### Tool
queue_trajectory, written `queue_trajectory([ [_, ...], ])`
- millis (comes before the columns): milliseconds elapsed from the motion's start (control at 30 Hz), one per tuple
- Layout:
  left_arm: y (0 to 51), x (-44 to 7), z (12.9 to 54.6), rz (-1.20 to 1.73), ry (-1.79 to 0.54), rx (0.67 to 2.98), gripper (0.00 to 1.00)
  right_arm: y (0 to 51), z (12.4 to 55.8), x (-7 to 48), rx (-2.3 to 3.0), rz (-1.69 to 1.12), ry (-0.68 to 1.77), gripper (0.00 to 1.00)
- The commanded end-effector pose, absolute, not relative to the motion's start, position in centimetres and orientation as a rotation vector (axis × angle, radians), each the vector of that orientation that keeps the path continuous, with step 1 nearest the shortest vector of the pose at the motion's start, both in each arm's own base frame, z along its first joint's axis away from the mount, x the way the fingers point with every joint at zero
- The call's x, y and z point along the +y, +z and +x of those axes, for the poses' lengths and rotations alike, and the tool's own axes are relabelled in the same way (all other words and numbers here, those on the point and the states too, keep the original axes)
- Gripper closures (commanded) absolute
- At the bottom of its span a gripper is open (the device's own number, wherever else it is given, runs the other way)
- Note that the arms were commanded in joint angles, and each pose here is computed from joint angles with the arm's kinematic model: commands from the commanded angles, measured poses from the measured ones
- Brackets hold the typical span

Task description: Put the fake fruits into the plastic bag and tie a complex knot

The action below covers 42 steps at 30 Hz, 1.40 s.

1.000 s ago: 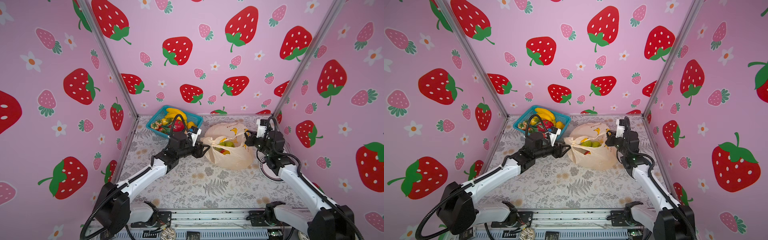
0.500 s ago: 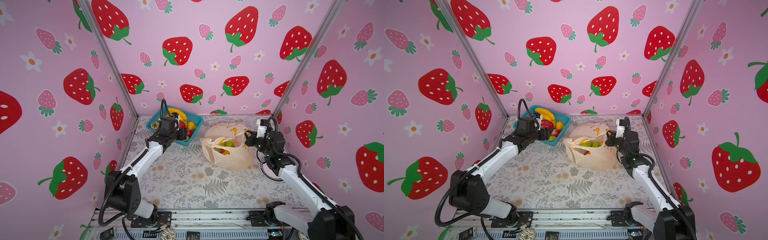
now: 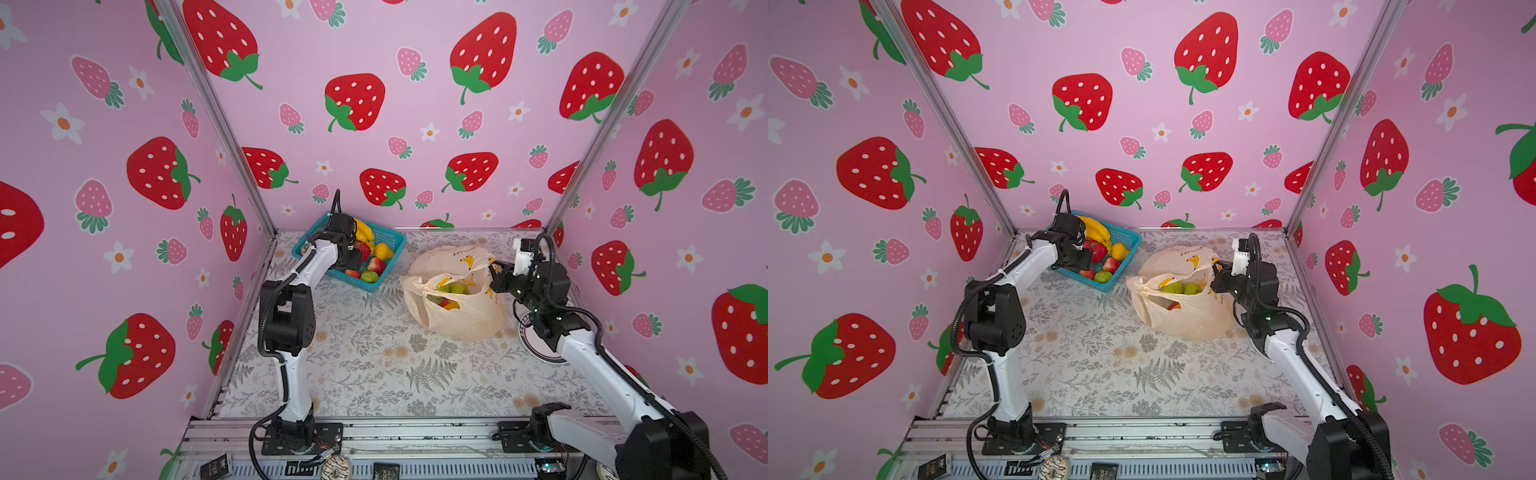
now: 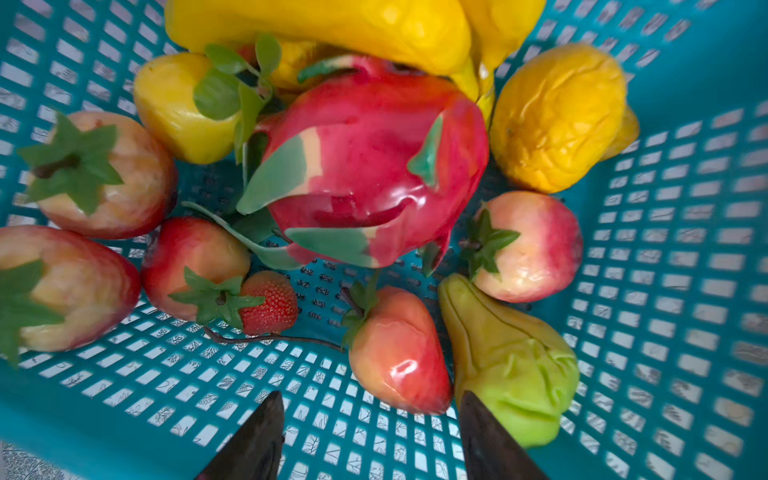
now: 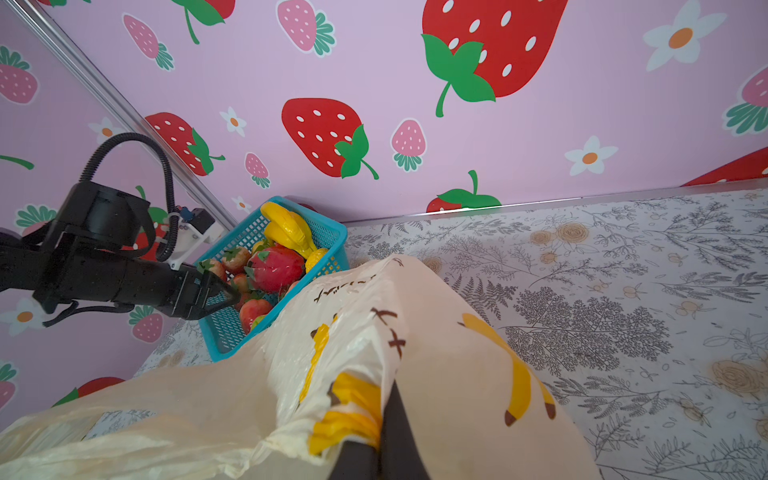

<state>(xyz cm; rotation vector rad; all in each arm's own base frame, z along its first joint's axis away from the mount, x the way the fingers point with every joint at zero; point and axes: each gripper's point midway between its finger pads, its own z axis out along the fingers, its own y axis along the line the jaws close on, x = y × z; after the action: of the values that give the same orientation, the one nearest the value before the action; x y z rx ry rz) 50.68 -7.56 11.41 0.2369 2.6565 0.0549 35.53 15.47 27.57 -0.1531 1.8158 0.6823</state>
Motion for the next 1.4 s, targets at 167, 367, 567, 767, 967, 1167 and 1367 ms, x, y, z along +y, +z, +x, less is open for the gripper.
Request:
queue_trajectory([
  [167, 9.3, -8.1, 50.8, 0.356, 0.015, 2.795, 0.33, 28.5, 35.2, 15.4, 1.777, -0.155, 0.701, 1.00],
  [367, 7.5, -8.0, 50.9, 0.371, 0.032, 2.848, 0.32, 28.4, 35.3, 15.4, 1.781, -0.153, 0.696, 1.00],
  [567, 5.9, -7.9, 51.1, 0.376, 0.045, 2.889, 0.31, 28.4, 35.3, 15.4, 1.778, -0.154, 0.697, 1.00],
  [767, 4.8, -8.1, 51.5, 0.374, 0.035, 2.909, 0.32, 28.4, 35.3, 15.3, 1.777, -0.152, 0.695, 1.00],
  [967, 6.0, -8.3, 51.7, 0.354, 0.015, 2.884, 0.41, 28.3, 35.3, 15.4, 1.780, -0.153, 0.696, 1.00],
  [1167, 9.8, -8.3, 51.7, 0.304, 0.002, 2.780, 0.51, 28.2, 35.4, 15.3, 1.783, -0.150, 0.692, 1.00],
  [1367, 14.3, -7.6, 51.2, 0.236, 0.026, 2.646, 0.55, 28.2, 35.4, 15.3, 1.784, -0.150, 0.690, 1.00],
])
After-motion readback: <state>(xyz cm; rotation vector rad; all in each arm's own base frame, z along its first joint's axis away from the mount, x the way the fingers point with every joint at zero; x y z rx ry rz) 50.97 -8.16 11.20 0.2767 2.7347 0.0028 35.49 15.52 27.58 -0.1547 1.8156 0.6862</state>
